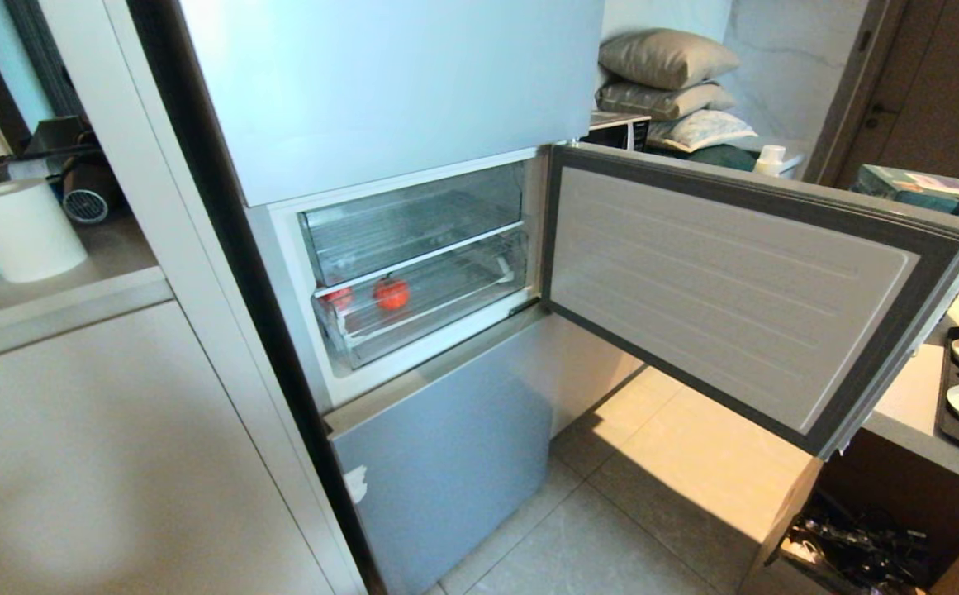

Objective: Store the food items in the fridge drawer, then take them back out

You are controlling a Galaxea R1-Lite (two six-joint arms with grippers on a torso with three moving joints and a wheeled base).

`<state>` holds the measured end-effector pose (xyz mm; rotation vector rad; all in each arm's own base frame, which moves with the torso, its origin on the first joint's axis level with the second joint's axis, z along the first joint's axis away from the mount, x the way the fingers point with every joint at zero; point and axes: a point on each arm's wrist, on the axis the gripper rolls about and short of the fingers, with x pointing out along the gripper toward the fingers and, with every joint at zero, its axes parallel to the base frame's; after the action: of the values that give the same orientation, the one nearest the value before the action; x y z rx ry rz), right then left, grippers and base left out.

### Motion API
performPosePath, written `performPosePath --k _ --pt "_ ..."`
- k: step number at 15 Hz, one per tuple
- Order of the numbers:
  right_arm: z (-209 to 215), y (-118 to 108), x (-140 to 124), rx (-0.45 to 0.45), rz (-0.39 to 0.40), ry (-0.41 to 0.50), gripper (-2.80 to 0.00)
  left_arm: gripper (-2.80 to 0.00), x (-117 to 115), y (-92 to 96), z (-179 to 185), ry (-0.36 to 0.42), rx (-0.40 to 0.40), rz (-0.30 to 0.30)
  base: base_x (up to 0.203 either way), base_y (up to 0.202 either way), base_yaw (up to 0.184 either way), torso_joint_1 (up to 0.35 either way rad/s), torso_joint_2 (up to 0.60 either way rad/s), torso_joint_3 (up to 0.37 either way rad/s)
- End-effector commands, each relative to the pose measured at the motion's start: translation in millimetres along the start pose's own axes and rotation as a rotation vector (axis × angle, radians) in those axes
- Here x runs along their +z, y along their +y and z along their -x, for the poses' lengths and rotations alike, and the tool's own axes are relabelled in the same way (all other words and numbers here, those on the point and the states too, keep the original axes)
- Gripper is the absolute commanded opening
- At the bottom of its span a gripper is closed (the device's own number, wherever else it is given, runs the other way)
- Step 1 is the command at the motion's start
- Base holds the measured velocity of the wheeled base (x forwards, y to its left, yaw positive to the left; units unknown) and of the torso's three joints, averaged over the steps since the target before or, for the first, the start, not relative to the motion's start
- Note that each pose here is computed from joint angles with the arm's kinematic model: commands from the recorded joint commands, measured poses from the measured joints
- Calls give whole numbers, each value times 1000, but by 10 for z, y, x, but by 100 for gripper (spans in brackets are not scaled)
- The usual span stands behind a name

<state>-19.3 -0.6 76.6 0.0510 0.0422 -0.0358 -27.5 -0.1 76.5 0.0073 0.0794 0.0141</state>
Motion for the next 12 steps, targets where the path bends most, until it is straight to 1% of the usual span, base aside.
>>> performPosePath --k 1,3,4,6,8,9,10,12 --pt "-174 12 169 -28 -50 72 -280 -280 -1 0 0 0 1 0 0 0 0 0 0 0" --pt "-416 13 457 -104 -195 14 -280 -280 -1 0 0 0 1 0 0 0 0 0 0 0" --pt "-572 -19 595 -179 -287 -24 -280 -280 -1 0 0 0 1 0 0 0 0 0 0 0" --pt "-785 -183 776 -363 -456 -136 -280 -280 -1 0 0 0 1 0 0 0 0 0 0 0" --pt "-913 -458 884 -502 -624 -226 -280 -280 -1 0 0 0 1 0 0 0 0 0 0 0" --pt "-987 -642 932 -547 -709 -248 -280 -280 -1 0 0 0 1 0 0 0 0 0 0 0" --pt "-1061 -809 985 -566 -778 -265 -280 -280 -1 0 0 0 1 0 0 0 0 0 0 0" --pt "-1268 -1142 1075 -556 -909 -297 -280 -280 -1 0 0 0 1 0 0 0 0 0 0 0"
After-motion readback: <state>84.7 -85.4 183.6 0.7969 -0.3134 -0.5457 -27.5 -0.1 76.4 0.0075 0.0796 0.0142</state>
